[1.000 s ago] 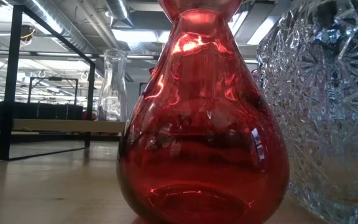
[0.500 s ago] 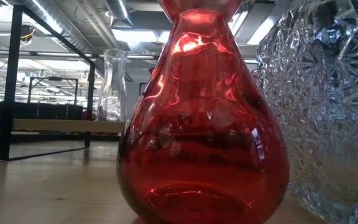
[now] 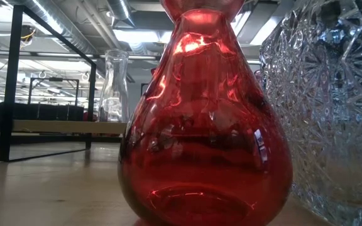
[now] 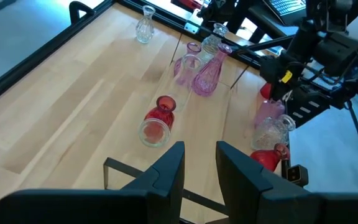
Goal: Sort vases onto shelf
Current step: Put the purple flower vase on the shelf aligned with the other purple flower vase
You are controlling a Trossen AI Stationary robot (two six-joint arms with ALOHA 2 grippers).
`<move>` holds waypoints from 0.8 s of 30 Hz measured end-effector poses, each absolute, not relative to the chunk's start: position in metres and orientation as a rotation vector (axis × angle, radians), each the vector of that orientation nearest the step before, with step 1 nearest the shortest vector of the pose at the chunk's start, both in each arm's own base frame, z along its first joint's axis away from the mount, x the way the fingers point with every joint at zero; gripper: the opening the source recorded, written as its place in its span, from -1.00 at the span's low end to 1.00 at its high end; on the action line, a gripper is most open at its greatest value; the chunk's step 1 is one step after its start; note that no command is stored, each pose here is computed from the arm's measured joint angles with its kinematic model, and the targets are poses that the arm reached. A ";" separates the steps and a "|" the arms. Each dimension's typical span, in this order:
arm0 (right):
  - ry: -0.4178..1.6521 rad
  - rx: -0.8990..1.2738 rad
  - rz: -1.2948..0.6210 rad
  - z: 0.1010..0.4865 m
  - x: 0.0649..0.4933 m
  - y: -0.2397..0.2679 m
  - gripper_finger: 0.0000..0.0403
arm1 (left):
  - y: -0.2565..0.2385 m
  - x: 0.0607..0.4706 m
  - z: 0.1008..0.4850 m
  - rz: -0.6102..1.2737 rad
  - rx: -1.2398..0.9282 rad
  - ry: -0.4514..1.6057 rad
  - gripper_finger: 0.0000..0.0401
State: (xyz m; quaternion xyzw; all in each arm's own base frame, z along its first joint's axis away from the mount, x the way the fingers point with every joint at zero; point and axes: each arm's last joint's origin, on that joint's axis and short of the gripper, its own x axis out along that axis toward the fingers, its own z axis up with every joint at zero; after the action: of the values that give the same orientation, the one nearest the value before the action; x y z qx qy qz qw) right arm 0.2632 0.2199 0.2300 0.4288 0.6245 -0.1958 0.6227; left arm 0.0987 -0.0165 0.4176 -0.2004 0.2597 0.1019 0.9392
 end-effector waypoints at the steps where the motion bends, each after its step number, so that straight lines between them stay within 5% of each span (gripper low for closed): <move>1: 1.439 0.976 -0.440 0.234 0.265 0.219 -0.99 | -0.017 0.099 0.418 0.206 -0.403 0.530 -0.57; 24: 1.477 0.515 -0.357 0.308 0.292 0.140 -0.99 | -0.016 0.099 0.418 0.225 -0.382 0.524 -0.57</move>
State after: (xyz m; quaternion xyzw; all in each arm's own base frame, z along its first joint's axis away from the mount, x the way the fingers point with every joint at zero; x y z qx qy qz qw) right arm 0.2919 0.1396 0.3084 0.2307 0.6617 -0.1601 0.6952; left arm 0.0987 -0.0158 0.4177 -0.1874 0.2567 0.1101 0.9417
